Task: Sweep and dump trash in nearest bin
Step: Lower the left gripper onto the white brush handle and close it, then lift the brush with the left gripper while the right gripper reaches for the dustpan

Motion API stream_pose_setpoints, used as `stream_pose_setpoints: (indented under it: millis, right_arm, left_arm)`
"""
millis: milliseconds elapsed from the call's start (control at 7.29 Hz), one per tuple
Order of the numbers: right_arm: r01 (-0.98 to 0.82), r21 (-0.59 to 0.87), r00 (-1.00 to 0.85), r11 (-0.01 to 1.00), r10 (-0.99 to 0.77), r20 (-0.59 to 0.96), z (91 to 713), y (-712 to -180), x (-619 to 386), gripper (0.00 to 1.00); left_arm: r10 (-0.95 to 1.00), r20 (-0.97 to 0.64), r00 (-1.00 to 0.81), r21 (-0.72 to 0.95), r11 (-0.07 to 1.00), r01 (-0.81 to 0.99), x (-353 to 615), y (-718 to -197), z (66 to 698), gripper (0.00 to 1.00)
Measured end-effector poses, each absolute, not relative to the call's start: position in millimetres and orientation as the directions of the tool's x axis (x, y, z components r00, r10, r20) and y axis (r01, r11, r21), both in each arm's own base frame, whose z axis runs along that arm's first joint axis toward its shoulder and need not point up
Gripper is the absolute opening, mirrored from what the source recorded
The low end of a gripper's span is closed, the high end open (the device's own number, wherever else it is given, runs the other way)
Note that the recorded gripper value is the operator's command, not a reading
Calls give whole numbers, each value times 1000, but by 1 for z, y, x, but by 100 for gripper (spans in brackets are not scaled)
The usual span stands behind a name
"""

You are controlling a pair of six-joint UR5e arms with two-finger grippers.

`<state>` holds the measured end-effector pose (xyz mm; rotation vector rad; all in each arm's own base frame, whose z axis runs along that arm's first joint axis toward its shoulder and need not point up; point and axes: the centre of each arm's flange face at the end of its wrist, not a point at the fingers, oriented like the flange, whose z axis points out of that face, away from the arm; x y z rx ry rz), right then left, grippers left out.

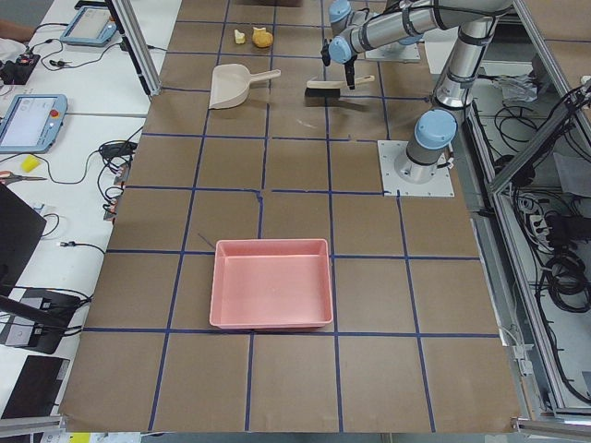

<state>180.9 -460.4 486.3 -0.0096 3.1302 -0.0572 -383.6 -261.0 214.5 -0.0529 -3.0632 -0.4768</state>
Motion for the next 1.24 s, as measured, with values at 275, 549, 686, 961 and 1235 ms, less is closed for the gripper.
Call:
stream_pose_setpoints:
  millis: [275,549,686,961,1235]
  right_arm:
    - [-6,-37,-1000,999,-6,-10,486,-460,181,100]
    - [-6,-37,-1000,999,-6,-10,486,-460,181,100]
    - [-6,-36,-1000,999,-6,-10,486,-460,181,100]
    - [-7,-36,-1000,999,-7,-11,486,-460,181,100]
    - [-7,-36,-1000,999,-8,-12,486,-460,182,100]
  left_arm:
    - [26,33,-999,312,949,35,-387,-249,211,100]
    - [26,23,-999,316,948,32,-390,-240,210,100]
    - [26,21,-999,316,948,31,-392,-238,210,100]
    - [22,20,-1000,314,949,27,-393,-235,211,99]
    - [31,20,-999,310,950,36,-393,-234,212,98]
